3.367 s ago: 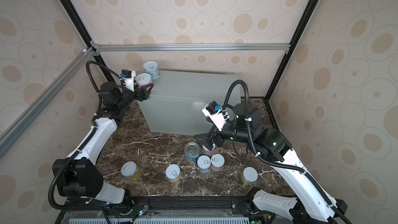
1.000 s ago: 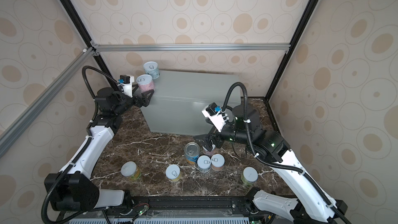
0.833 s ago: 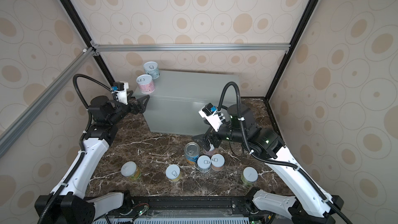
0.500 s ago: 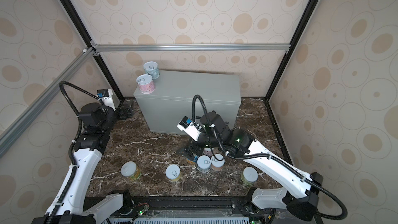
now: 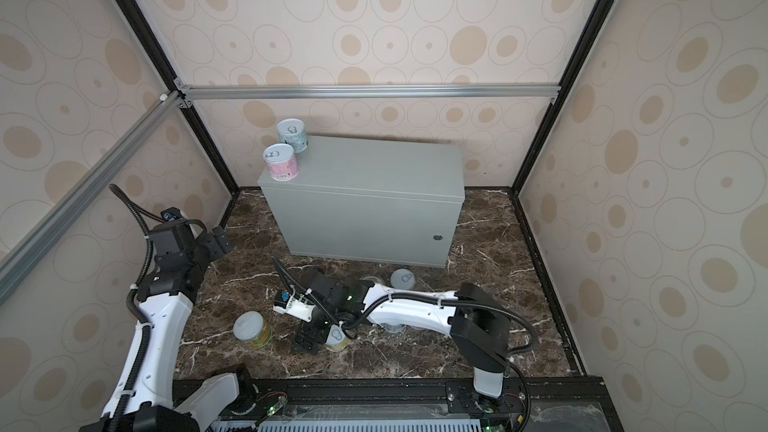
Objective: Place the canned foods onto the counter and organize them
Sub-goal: 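Lower the right gripper onto the white-lidded orange-peach can and close it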
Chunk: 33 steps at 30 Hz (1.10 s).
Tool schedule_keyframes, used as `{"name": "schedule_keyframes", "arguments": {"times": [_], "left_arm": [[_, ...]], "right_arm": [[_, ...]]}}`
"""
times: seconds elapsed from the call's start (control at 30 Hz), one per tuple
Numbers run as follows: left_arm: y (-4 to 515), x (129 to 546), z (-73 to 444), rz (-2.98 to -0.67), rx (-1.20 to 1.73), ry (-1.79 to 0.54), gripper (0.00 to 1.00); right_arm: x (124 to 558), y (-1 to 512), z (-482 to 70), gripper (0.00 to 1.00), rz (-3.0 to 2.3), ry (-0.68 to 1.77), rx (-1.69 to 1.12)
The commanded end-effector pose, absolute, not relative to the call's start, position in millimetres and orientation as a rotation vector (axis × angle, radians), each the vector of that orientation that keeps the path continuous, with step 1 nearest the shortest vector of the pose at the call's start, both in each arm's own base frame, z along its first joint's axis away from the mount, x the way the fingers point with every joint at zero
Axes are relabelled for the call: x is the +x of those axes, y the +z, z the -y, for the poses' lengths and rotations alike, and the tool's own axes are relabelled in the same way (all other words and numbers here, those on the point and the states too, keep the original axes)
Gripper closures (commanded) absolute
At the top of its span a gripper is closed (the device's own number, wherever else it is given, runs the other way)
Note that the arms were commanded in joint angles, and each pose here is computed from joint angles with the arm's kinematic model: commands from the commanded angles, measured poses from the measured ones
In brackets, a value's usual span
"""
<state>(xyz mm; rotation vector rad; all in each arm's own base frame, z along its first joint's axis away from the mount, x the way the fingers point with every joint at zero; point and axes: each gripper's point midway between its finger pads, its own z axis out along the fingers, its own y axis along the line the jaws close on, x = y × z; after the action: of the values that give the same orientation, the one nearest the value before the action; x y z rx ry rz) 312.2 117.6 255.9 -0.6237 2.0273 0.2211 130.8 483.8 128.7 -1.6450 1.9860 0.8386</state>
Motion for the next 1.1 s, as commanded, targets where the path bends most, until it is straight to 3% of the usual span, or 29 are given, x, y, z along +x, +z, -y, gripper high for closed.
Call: {"name": "schedule_keyframes", "arguments": {"times": [0.0, 0.43, 0.77, 1.07], "left_arm": [[260, 308, -115, -2.011, -0.653, 0.181, 0.02], [262, 313, -119, -1.996, -0.684, 0.14, 0.02], [264, 314, -119, -1.99, -0.681, 0.133, 0.02], [264, 323, -106, -1.975, -0.632, 0.032, 0.02]], "right_arm": [[126, 144, -525, 0.0, -1.825, 0.924, -1.691], [138, 114, -604, 0.0, -1.763, 1.049, -1.641], [158, 90, -640, 0.0, -1.781, 1.005, -1.565], [181, 108, -617, 0.24, -1.79, 0.907, -1.43]]}}
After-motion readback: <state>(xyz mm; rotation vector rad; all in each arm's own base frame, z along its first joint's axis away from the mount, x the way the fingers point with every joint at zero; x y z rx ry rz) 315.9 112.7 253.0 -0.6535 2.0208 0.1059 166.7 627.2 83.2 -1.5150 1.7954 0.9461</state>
